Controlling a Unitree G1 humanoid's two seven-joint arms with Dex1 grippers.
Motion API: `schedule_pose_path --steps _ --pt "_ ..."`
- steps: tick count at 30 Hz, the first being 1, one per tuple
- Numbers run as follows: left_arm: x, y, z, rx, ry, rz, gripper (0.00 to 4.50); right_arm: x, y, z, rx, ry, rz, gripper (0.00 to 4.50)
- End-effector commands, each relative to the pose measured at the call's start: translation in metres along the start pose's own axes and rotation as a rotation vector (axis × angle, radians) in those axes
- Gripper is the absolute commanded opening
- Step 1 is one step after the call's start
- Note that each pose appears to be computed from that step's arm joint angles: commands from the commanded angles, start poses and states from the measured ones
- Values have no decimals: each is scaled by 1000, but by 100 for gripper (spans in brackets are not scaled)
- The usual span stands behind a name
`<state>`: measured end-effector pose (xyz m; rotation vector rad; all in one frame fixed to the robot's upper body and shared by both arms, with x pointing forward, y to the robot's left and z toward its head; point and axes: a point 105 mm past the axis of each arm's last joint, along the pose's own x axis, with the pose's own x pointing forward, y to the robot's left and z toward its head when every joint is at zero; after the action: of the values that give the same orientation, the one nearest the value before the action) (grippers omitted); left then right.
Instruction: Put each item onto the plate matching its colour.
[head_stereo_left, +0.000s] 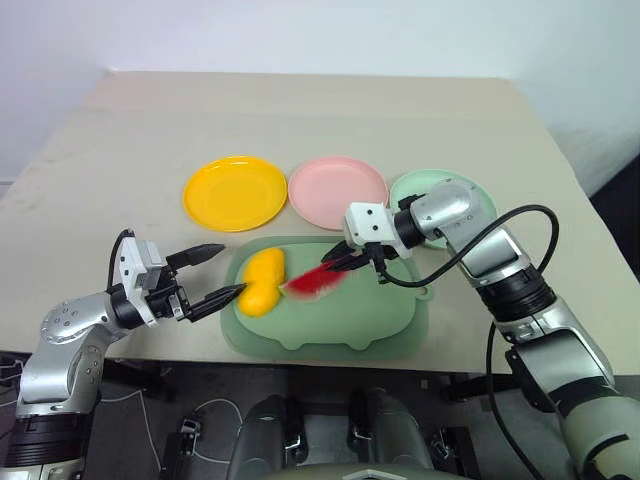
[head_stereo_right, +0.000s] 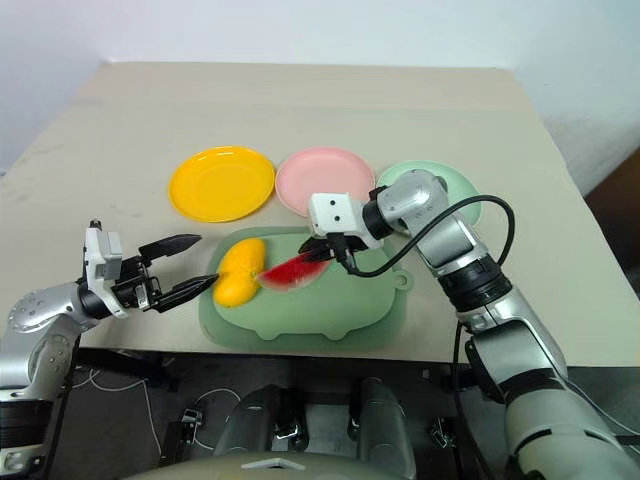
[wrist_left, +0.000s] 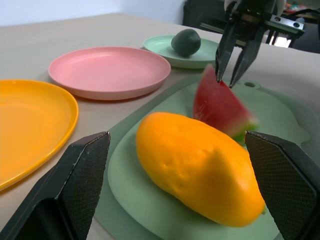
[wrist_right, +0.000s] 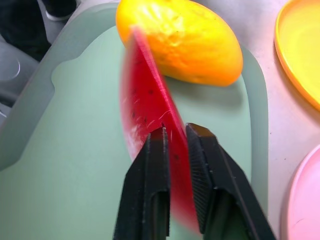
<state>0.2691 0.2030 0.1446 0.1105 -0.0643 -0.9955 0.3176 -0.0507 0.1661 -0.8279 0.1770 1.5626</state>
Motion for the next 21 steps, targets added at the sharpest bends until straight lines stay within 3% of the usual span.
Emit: schedule_pose_path --steps 1,5,7,12,21 --pt "2 1 7 34 -13 -11 450 -6 3 4 5 -20 -14 69" --pt "4 0 7 33 -12 -19 450 -2 4 1 14 -13 -10 86" --pt "5 -1 7 32 -12 -21 450 -1 3 2 1 -16 -9 128" --pt "4 -2 7 30 -8 -20 450 1 2 -2 -8 10 3 290" --pt "4 -2 6 27 -6 -16 450 13 -3 -11 10 75 27 290"
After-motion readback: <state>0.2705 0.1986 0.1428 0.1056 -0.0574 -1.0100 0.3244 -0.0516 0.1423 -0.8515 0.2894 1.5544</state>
